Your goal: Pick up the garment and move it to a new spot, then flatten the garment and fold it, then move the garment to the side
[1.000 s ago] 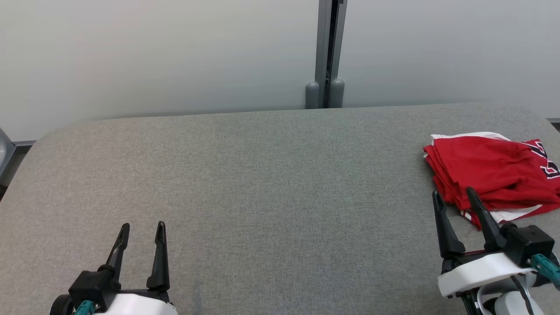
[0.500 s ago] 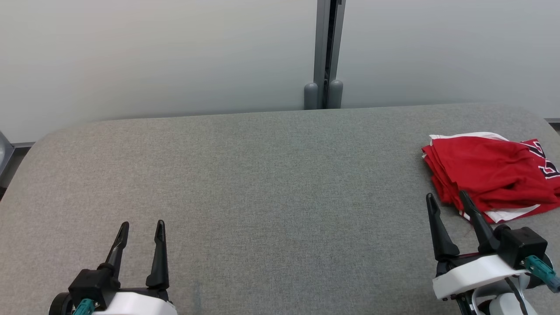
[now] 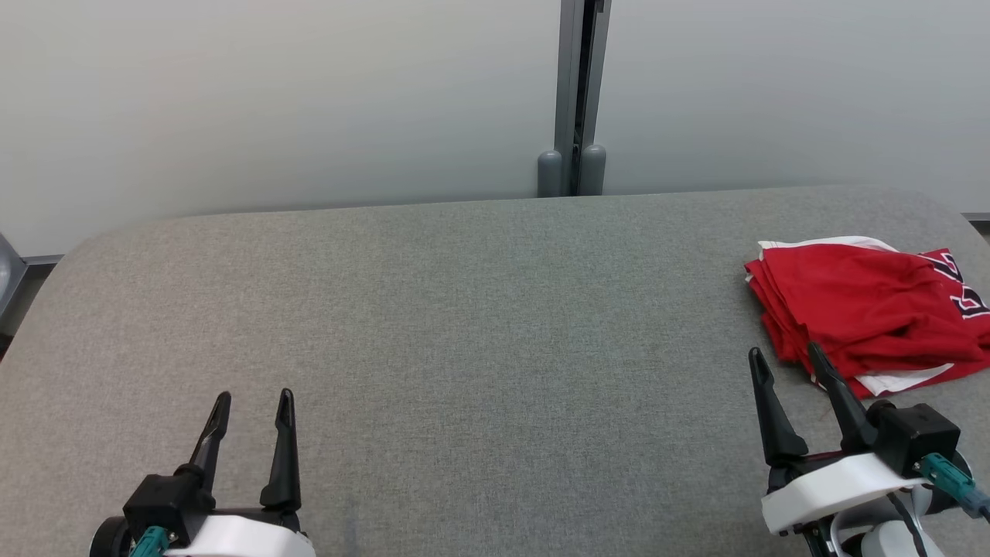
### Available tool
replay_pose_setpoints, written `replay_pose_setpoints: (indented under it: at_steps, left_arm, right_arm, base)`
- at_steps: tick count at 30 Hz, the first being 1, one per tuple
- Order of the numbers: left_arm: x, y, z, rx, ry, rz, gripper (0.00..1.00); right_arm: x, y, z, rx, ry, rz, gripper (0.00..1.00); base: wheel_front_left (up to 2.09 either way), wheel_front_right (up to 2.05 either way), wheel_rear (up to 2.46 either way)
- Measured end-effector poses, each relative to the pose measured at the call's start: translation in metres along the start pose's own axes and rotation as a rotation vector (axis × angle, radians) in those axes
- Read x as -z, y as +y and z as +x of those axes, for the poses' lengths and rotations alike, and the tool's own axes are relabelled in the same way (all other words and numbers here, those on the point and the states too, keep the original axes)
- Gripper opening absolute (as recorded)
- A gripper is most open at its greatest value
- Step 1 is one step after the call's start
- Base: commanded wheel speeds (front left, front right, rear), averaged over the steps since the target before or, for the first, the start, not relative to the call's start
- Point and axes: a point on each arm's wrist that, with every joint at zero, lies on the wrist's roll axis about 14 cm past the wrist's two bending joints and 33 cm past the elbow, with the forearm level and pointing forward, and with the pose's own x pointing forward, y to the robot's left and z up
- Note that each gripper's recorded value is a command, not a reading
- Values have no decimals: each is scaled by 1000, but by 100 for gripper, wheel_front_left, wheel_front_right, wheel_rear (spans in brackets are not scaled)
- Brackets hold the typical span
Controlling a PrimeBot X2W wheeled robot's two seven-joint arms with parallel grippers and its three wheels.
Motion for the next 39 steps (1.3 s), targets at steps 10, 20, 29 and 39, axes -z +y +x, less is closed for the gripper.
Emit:
replay_pose_setpoints:
  at_steps: [10,20,29,39]
  left_arm:
    - [32,5,-15,-36,114,-74,0]
    - [33,12,-12,-81,132,-255,0]
    - [34,15,-9,-108,146,-403,0]
    - [32,18,-4,-125,147,-551,0]
  right_arm:
    - [31,-2,-17,39,96,80,0]
    - [30,-15,-16,109,100,251,0]
    - [28,-22,-16,154,93,394,0]
    - [28,-30,-16,194,87,537,0]
  base:
    - [0,0,0]
    - [0,0,0]
    - [0,0,0]
    - [0,0,0]
